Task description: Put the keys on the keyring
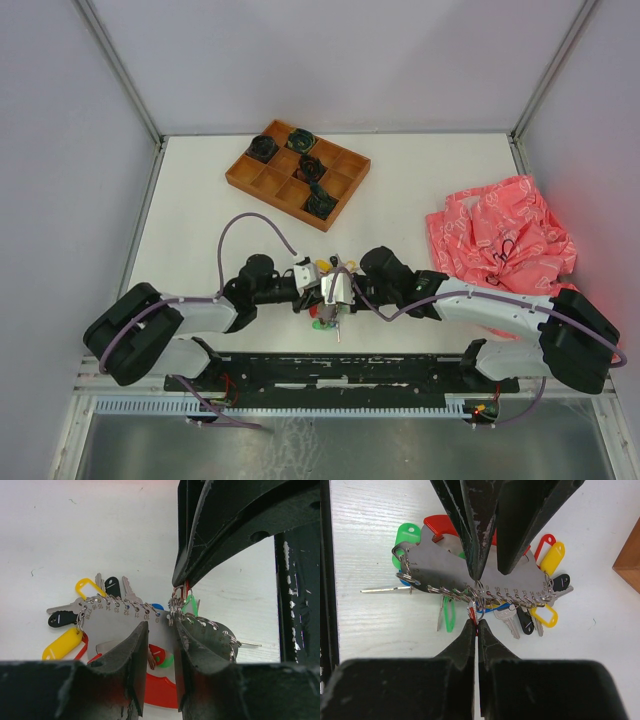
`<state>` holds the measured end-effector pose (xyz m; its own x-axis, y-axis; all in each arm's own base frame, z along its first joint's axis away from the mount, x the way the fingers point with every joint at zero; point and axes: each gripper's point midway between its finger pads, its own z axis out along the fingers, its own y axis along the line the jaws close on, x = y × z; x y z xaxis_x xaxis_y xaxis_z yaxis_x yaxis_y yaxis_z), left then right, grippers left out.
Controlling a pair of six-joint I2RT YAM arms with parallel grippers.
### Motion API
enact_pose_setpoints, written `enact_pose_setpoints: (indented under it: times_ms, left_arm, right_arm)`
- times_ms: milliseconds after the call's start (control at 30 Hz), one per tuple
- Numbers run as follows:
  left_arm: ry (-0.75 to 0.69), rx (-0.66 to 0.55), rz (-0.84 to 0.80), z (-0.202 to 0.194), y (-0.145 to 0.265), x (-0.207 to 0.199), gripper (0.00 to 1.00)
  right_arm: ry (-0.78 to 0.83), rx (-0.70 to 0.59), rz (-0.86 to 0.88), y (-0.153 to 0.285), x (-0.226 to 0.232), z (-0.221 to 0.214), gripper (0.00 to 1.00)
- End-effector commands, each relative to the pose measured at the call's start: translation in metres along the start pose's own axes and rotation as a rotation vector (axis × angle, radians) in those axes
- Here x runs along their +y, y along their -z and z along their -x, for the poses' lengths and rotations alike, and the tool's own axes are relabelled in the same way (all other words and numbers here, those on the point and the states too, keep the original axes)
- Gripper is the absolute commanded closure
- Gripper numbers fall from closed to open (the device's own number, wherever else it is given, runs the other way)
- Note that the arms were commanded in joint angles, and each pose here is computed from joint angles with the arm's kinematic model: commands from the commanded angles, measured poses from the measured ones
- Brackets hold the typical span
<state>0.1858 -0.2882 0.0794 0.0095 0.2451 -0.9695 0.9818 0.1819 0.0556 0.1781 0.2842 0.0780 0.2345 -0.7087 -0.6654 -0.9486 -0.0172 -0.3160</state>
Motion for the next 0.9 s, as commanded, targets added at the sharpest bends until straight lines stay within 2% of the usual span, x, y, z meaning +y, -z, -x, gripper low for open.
enact_pose_setpoints:
  times_ms: [0,867]
  left_arm:
    - [-0.053,-0.033,-0.028,0.012,-0.004,0.002,0.67]
    - [-0.031,-0.058,-0.034,0.017,-0.019,0.006,0.78]
  right_arm:
    - [0.034,-0.095,-0.056,0.004,-0.021,0.034,0.99]
    - [0.017,-0.135,-0.04,0.005,-0.019,0.043,0.99]
